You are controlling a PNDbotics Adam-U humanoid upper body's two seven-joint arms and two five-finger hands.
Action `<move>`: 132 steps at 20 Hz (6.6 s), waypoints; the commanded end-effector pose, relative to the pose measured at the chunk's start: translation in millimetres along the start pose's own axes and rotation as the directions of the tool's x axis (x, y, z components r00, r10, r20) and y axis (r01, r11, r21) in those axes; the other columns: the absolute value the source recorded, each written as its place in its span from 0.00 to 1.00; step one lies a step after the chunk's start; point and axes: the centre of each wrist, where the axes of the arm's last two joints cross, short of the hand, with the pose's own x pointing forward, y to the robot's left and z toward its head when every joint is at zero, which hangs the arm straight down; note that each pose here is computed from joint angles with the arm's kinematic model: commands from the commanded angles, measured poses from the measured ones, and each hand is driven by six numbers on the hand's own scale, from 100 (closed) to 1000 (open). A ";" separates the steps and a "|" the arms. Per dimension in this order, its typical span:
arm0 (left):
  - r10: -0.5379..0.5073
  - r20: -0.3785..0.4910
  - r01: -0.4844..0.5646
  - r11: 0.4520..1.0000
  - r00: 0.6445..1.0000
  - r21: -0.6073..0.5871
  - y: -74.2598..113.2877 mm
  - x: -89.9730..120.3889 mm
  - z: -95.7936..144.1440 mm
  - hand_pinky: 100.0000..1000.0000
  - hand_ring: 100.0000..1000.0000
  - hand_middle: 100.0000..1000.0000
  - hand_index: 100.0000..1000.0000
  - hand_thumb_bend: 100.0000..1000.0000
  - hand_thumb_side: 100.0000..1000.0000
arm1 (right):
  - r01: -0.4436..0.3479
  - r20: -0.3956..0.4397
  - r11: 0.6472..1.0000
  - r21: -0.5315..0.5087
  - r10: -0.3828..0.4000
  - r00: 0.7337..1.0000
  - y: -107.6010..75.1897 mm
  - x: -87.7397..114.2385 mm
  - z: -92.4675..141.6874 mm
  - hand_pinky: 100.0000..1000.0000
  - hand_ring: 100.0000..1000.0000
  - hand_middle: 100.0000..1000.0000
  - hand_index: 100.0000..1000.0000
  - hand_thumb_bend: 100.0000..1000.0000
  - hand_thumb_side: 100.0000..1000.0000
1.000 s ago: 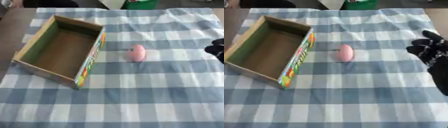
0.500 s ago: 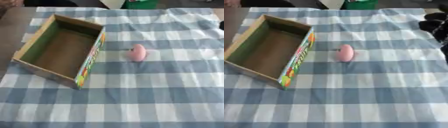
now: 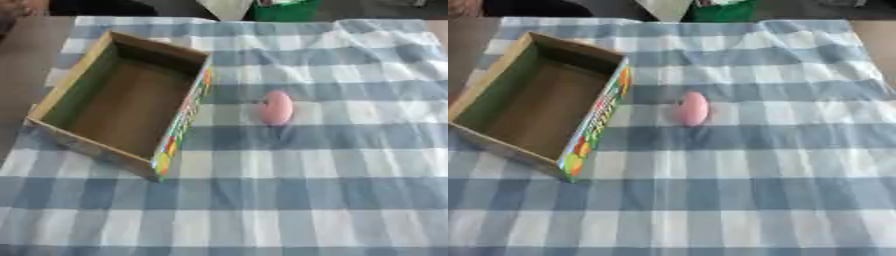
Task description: Pick up objects on the table and place them in the box.
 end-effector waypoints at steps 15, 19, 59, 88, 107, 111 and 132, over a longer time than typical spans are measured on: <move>-0.008 0.011 0.008 0.998 1.000 -0.062 -1.7 6.3 -5.8 0.44 0.31 0.57 0.75 0.08 0.52 | -0.322 0.141 0.849 0.419 0.289 0.947 0.0 -55.1 -53.3 0.82 0.85 0.86 0.97 0.57 1.00; -0.004 0.008 0.004 0.998 1.000 -0.066 -2.4 5.8 -5.4 0.45 0.31 0.57 0.75 0.08 0.51 | -0.320 0.155 0.831 0.456 0.280 0.948 13.5 -64.6 -66.9 0.82 0.86 0.86 0.97 0.61 0.96; 0.004 -0.004 -0.004 0.998 1.000 -0.065 -3.8 4.7 -4.4 0.45 0.32 0.57 0.75 0.08 0.51 | -0.243 0.059 0.565 0.789 0.325 0.944 118.6 -65.7 -104.9 0.86 0.88 0.78 0.93 0.42 0.30; -0.006 -0.010 0.005 0.998 1.000 -0.068 -2.7 4.7 -3.3 0.45 0.31 0.57 0.75 0.08 0.50 | -0.285 0.124 0.685 0.670 0.274 0.954 117.1 -54.2 -108.1 0.70 0.65 0.33 0.42 0.00 0.33; -0.011 -0.016 0.010 0.997 1.000 -0.078 -2.3 5.1 -3.5 0.45 0.32 0.58 0.75 0.08 0.49 | -0.348 0.132 0.826 0.443 0.324 0.937 94.0 -41.7 -141.3 0.64 0.58 0.31 0.30 0.00 0.52; -0.010 -0.017 0.009 0.996 1.000 -0.085 -2.7 5.3 -4.0 0.45 0.32 0.58 0.75 0.08 0.50 | -0.361 0.140 0.849 0.387 0.332 0.933 91.7 -36.9 -158.8 0.63 0.57 0.30 0.30 0.00 0.53; 0.010 -0.008 -0.011 0.992 1.000 -0.123 -7.9 5.9 -10.2 0.45 0.32 0.57 0.75 0.08 0.50 | -0.283 0.202 0.935 0.214 0.241 0.949 107.2 10.1 -243.7 0.65 0.58 0.32 0.34 0.00 0.48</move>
